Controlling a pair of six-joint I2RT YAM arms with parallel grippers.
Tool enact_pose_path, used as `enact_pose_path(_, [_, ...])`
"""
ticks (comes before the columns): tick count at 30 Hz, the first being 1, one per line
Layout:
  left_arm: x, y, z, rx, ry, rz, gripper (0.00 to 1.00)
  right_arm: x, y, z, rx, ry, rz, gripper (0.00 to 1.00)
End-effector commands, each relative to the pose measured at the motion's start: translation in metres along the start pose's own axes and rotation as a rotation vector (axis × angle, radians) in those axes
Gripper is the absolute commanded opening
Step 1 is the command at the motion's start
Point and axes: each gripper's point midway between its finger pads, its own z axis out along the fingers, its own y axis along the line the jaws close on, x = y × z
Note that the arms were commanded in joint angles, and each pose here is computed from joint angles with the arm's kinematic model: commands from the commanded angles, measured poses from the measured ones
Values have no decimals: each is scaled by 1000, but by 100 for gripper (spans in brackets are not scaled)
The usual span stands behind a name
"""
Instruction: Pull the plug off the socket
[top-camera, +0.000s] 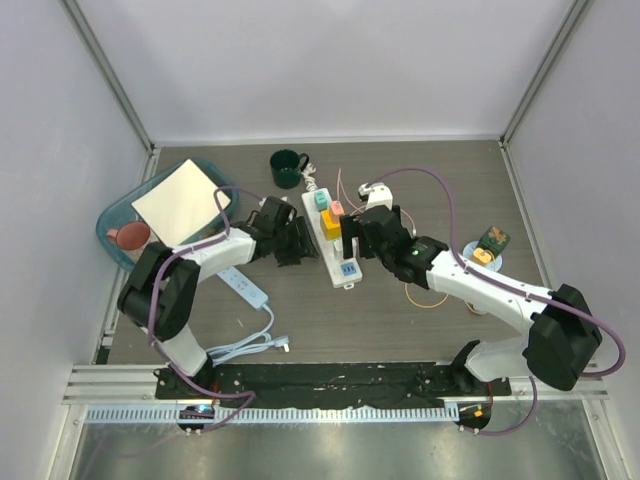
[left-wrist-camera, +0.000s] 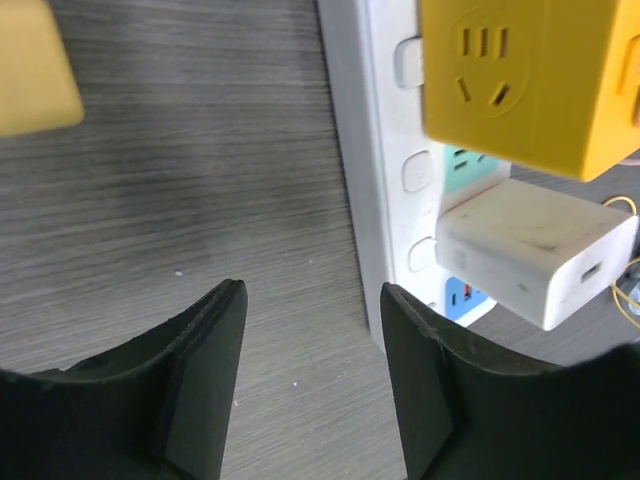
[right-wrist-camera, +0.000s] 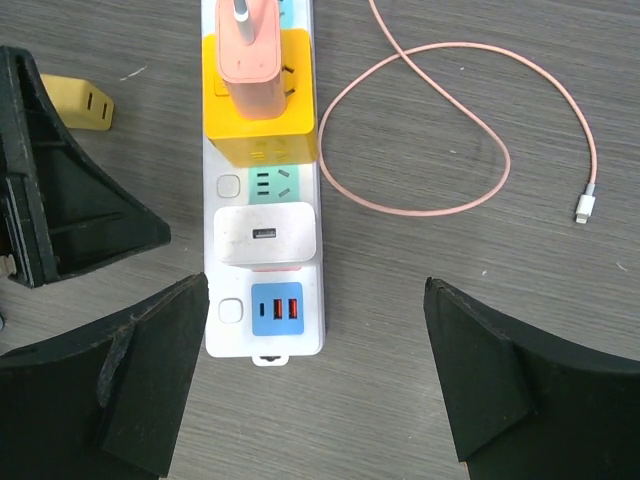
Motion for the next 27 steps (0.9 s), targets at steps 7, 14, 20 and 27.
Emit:
enact_pose_path(7, [12, -37, -31, 54, -268, 149, 77, -27, 3, -5, -42, -43, 23, 93])
enact_pose_path(14, [22, -24, -11, -6, -274, 86, 70, -28, 13, 8, -76, -25, 14, 93])
enact_pose_path(20, [19, -35, -2, 22, -254, 37, 66, -20, 16, 28, -45, 14, 12, 93])
enact_pose_path(27, [-10, -26, 0, 80, -264, -127, 59, -9, 23, 40, -56, 40, 32, 91])
